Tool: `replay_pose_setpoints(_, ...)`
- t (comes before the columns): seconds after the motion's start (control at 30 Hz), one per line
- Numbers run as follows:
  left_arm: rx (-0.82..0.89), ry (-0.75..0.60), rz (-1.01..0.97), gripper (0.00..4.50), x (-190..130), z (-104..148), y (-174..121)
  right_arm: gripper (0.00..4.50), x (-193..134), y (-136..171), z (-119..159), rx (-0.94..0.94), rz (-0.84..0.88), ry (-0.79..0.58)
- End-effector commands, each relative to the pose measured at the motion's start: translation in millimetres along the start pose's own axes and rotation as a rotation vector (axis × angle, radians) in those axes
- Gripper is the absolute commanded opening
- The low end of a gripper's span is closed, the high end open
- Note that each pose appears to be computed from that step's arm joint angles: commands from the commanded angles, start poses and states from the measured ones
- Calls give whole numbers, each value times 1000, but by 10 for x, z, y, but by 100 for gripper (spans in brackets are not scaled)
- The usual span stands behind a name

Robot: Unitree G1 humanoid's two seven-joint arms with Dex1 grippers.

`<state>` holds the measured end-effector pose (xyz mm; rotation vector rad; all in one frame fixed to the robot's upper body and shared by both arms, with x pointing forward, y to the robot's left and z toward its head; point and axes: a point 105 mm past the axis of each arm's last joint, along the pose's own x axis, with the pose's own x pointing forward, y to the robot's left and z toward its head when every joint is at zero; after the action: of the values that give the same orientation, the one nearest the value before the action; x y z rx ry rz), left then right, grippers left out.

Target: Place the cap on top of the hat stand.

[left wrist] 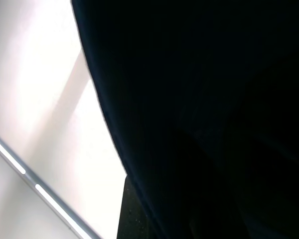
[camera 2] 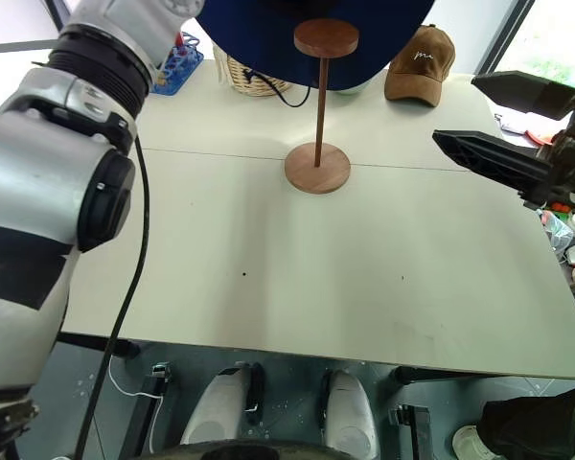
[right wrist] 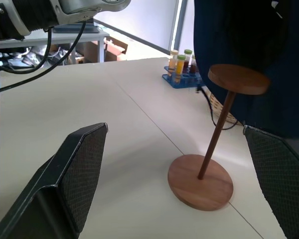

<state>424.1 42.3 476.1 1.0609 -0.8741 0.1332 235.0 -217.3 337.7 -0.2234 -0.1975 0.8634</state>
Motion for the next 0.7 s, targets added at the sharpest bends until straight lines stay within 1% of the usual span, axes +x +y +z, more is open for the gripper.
replay_pose_setpoints(0.03,-26,-102,55,6,61,258,199,450,-57,41,106,-37,-19,-34)
replay_pose_setpoints(0.2,-69,-207,2,6,-24,376,1,450,-35,24,65,-29,-26,-34)
replay_pose_setpoints(0.3,-93,-242,-4,6,-66,400,-53,450,-25,-40,42,-22,-51,-32)
replay_pose_setpoints(0.43,-94,-293,-1,6,-162,377,-131,450,-45,-162,-43,-15,-103,2)
replay_pose_setpoints(0.6,-94,-355,12,6,-296,353,-206,450,-108,-189,-35,-26,-102,12)
replay_pose_setpoints(0.7,-79,-368,6,6,-397,263,-273,450,-138,-223,-10,-36,-110,14)
